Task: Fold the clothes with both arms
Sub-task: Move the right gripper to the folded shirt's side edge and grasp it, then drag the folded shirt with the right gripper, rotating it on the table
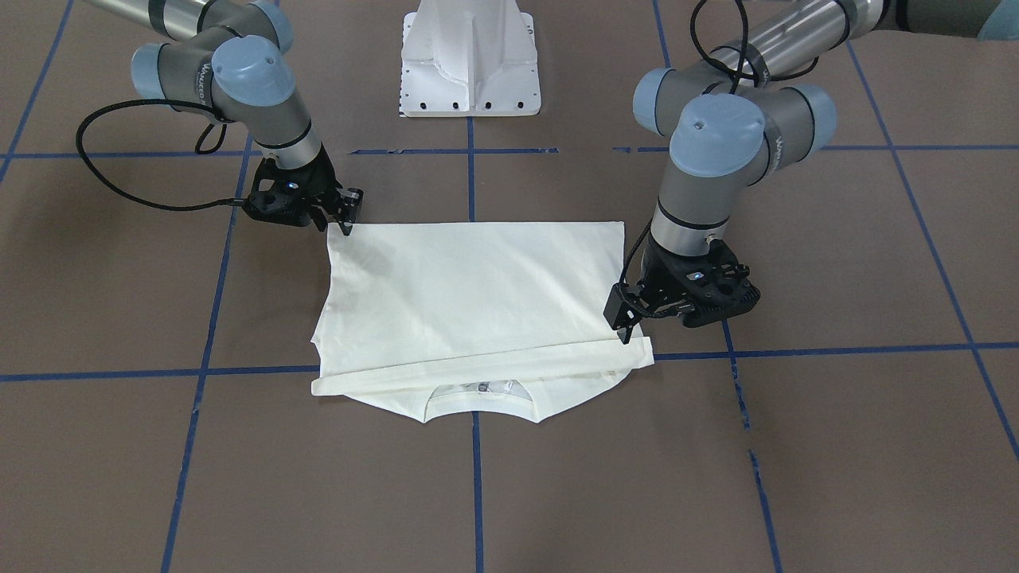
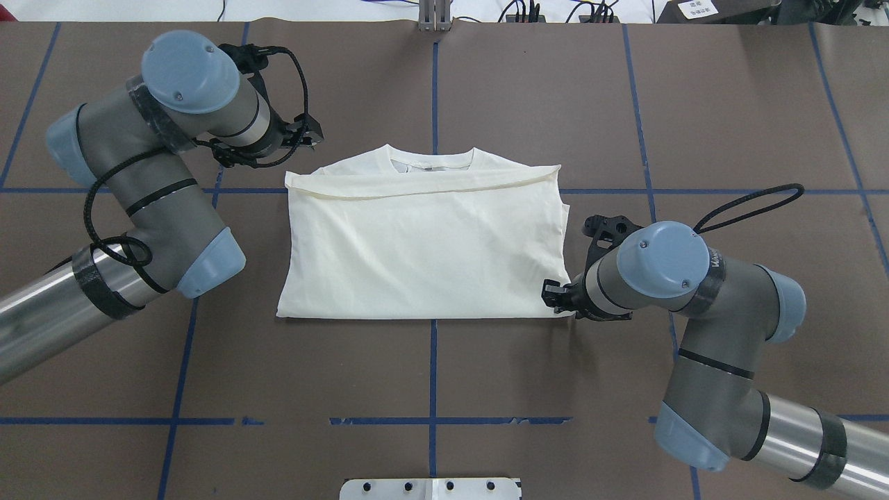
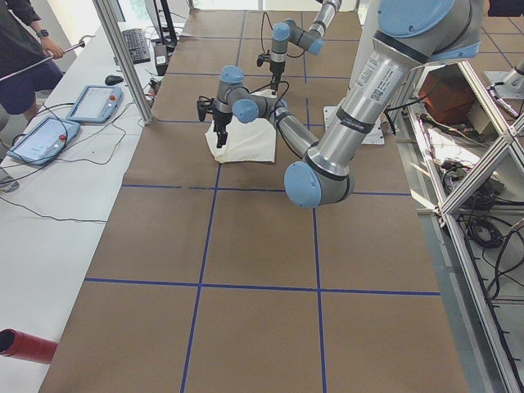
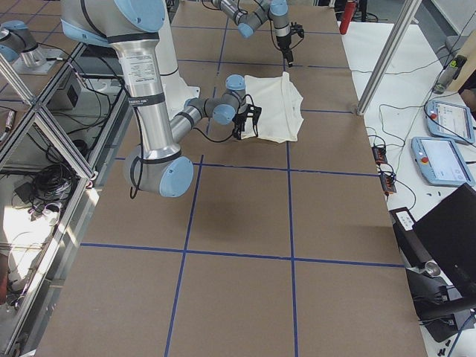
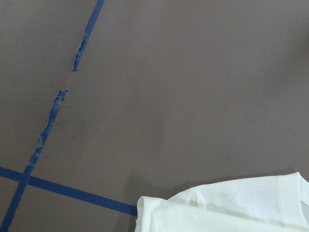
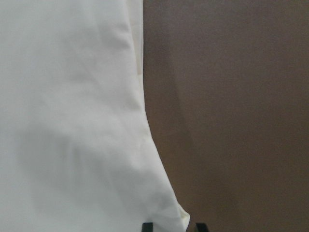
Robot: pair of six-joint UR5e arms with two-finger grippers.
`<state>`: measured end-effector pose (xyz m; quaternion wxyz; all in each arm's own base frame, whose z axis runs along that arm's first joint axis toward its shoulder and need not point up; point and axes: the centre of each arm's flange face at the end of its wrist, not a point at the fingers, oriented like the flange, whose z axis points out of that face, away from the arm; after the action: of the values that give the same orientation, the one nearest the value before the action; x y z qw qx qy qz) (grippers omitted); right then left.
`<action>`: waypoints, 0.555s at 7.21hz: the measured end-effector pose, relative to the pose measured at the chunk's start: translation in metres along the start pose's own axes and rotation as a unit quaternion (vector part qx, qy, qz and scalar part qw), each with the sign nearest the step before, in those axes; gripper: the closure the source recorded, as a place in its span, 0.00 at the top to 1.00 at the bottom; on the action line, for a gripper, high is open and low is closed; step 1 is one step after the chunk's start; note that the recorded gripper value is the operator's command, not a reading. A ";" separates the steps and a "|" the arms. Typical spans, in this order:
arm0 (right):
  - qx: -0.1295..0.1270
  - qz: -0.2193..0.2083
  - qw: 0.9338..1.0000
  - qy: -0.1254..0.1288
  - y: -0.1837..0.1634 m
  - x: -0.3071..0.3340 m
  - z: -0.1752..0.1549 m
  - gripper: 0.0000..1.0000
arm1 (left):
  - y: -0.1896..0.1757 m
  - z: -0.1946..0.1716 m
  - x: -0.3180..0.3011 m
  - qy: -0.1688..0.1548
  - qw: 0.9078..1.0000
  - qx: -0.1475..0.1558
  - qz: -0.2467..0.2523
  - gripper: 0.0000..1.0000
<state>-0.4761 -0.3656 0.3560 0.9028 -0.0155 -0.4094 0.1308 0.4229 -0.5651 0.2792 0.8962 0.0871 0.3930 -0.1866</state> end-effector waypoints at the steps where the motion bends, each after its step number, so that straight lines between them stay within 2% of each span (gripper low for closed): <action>1: -0.002 0.000 1.000 -0.002 0.001 0.000 -0.002 0.00 | 0.000 0.000 0.000 0.000 1.000 0.000 0.000 0.98; 3: -0.007 -0.002 1.000 -0.009 0.008 0.009 -0.016 0.00 | 0.000 -0.001 0.001 0.001 1.000 0.001 -0.003 0.97; 4: -0.017 -0.010 1.000 -0.012 0.030 0.025 -0.028 0.00 | 0.000 -0.002 0.001 0.001 1.000 0.001 -0.008 0.97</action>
<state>-0.4463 -0.3287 0.3515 0.8987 -0.0254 -0.4225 0.1147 0.4224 -0.5648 0.2775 0.8940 0.0854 0.3948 -0.1938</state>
